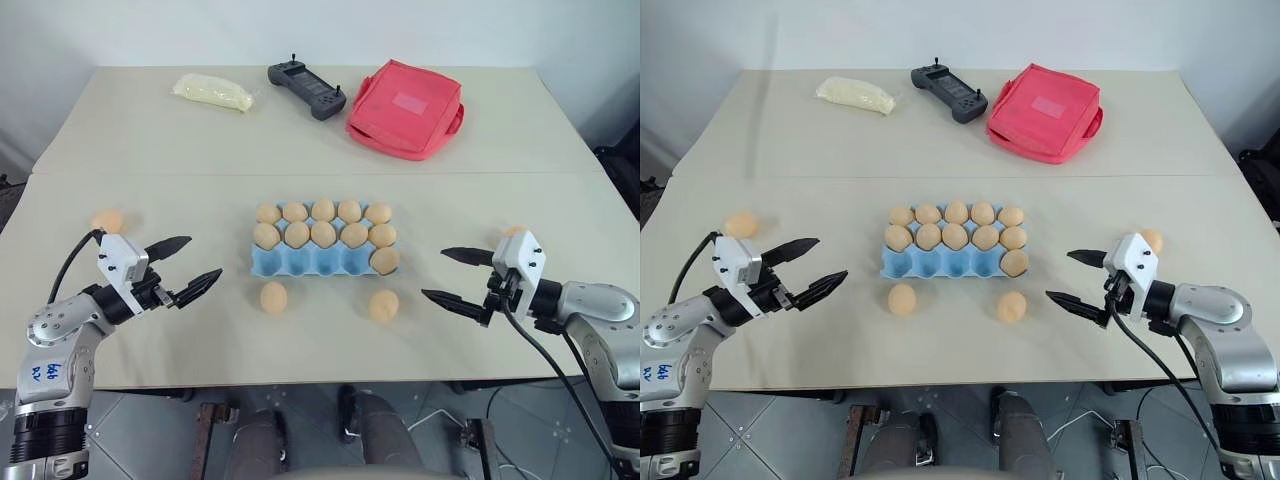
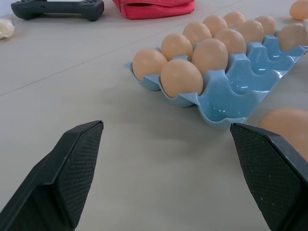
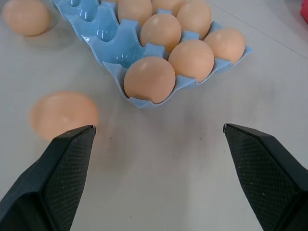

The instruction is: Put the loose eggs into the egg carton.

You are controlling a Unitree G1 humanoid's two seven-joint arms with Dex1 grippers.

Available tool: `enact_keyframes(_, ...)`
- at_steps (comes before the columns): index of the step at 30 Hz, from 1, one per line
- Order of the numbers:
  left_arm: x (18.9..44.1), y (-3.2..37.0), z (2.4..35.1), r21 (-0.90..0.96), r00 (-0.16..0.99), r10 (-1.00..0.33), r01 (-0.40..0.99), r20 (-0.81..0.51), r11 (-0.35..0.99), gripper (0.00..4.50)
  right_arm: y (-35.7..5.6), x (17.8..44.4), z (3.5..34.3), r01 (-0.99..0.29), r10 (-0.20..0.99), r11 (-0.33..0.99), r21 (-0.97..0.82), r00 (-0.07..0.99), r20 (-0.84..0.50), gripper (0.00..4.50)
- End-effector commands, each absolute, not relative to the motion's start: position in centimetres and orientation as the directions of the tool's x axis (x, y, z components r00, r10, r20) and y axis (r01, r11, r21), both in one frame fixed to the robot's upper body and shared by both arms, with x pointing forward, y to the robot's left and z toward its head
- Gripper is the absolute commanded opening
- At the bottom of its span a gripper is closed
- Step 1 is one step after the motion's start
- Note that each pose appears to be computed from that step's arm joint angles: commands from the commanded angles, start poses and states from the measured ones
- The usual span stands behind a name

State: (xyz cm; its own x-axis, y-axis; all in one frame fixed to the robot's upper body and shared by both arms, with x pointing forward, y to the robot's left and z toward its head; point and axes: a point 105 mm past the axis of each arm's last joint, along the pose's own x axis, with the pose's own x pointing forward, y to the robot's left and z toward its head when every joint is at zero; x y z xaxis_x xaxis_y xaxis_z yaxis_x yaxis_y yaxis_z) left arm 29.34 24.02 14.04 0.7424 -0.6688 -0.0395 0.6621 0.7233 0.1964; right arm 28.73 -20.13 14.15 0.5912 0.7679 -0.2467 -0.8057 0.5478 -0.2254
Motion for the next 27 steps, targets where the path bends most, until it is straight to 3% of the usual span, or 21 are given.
enact_keyframes(1,29.5,24.1,15.4,0.222,0.749,-0.662,0.644,0.01,0.732,4.49,-20.4,28.9,15.4,-0.794,0.769,0.54,-0.278,0.6,-0.219,4.43)
enact_keyframes(14,31.0,22.8,15.7,0.234,0.742,-0.67,0.653,-0.006,0.721,4.49,-19.9,29.2,16.5,-0.767,0.759,0.566,-0.301,0.628,-0.171,4.43)
enact_keyframes(27,30.1,21.2,13.7,0.142,0.586,-0.804,0.809,-0.105,0.571,4.49,-22.7,22.6,15.3,-0.703,0.628,0.676,-0.222,0.707,-0.324,4.43)
